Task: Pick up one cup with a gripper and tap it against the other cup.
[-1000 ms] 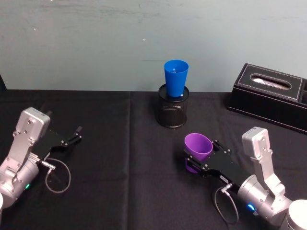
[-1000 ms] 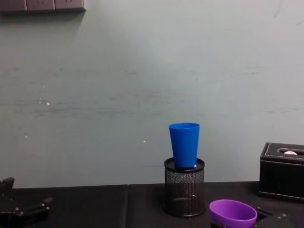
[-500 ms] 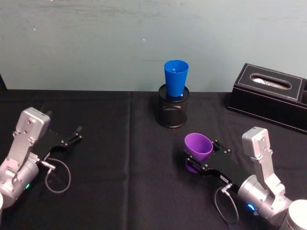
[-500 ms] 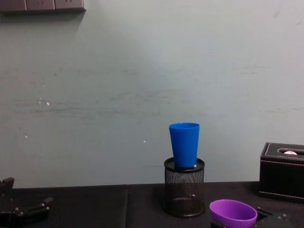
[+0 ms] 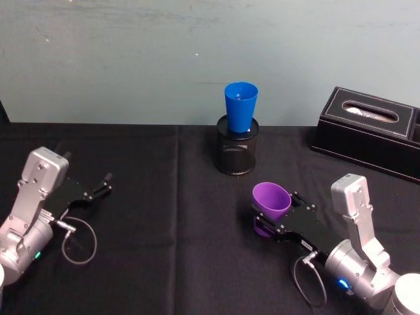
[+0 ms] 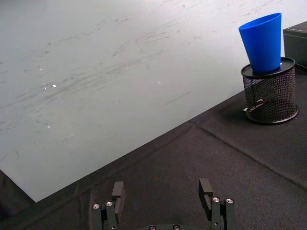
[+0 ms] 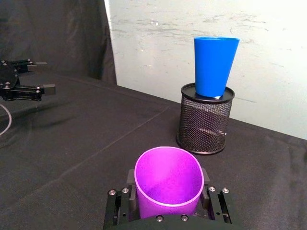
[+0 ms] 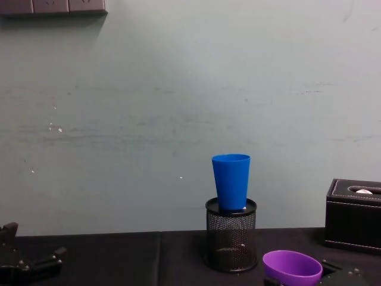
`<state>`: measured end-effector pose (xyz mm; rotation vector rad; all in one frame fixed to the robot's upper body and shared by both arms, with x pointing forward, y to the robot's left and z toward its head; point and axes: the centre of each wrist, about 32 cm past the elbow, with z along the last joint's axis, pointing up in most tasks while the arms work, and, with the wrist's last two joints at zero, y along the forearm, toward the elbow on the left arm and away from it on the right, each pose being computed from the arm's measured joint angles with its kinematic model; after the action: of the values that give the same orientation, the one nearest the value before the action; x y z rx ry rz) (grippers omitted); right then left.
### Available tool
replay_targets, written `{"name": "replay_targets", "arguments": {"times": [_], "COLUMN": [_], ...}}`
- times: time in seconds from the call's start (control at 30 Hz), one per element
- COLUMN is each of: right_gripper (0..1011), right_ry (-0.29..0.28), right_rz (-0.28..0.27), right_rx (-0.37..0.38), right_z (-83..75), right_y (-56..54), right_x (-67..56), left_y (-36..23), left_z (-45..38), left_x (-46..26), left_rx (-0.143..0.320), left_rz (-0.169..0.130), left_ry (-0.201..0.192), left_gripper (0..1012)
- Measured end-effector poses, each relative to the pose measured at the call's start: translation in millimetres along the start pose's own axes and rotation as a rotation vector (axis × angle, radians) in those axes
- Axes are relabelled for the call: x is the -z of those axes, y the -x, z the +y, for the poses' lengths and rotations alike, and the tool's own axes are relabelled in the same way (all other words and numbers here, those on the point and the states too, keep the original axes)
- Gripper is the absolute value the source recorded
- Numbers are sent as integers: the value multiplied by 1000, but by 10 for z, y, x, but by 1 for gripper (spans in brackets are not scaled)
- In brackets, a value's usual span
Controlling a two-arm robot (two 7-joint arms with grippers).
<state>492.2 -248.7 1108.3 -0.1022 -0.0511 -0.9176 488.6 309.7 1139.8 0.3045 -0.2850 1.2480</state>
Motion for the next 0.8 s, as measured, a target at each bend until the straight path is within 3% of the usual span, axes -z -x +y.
{"name": "replay_targets", "arguments": {"times": [0.3,0.57,0.8], "right_gripper": [737,953,1002], "right_ry": [0,0,0], "right_rz": [0,0,0], "right_rx": [0,0,0], "right_z": [0,0,0], "right_y": [0,0,0], "right_x": [0,0,0], "left_y": [0,0,0], "left_z": [0,0,0], "left_x": [0,0,0], "left_rx": [0,0,0], "left_rz": [0,0,0], "left_ry": [0,0,0], "left_gripper": [1011,1011,1011]}}
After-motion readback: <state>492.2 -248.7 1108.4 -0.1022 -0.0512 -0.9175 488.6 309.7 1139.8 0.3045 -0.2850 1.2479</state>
